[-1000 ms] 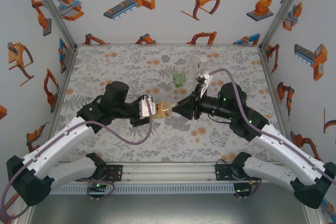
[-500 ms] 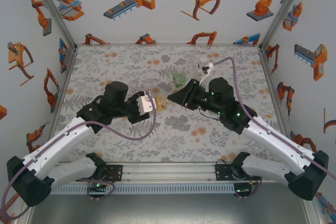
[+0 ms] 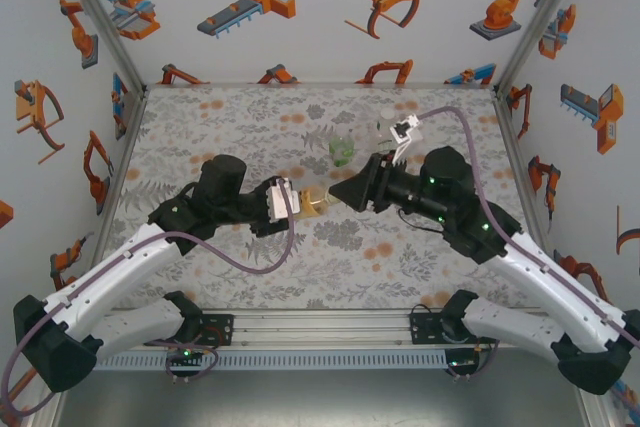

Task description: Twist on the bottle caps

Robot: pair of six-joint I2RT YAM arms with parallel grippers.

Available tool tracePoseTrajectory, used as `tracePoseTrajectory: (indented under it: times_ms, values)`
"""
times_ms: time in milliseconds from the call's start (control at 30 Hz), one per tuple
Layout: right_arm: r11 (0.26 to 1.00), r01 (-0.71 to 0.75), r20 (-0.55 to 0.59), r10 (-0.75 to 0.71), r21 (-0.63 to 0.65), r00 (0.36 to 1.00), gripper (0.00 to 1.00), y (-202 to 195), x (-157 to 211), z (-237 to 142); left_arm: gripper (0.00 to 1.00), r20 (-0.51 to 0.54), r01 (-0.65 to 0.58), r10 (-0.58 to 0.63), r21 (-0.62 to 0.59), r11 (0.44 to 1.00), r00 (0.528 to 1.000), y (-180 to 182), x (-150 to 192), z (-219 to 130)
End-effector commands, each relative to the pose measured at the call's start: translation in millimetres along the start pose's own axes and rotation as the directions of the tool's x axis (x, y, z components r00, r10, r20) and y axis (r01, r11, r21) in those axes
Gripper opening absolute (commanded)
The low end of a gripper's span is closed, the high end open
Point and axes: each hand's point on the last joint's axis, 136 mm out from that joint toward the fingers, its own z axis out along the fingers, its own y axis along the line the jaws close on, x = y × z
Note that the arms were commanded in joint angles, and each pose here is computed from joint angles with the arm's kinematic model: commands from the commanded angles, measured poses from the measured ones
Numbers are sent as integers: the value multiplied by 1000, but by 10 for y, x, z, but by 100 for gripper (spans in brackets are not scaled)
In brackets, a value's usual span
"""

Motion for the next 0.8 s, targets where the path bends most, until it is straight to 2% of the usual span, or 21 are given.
tracePoseTrajectory:
  times_ms: [0,67,200,267,367,533,767]
  values:
    - [949,313,14,-312,-46,950,50,153,-23,-169,0,66,-38,34,62,997,997,-105,-141,-23]
    - [887,446,18,-447,-119,894,49,272,47,-220,0,81,-44,37,88,995,996,-156,-162,-32]
    - [648,693,97,-705,-316,703,50,567,292,-369,0,114,-54,38,144,988,993,-254,-217,-51]
    - [536,758,140,-775,-370,616,50,646,379,-414,0,121,-54,35,162,985,992,-282,-230,-56]
    - [423,801,173,-830,-423,530,50,720,447,-435,0,122,-52,31,179,983,992,-304,-234,-52]
    - [344,828,183,-869,-442,459,52,713,478,-361,0,130,-55,30,196,979,991,-335,-250,-69]
    - [323,819,196,-868,-474,456,54,725,518,-278,0,133,-54,27,204,977,991,-350,-255,-73]
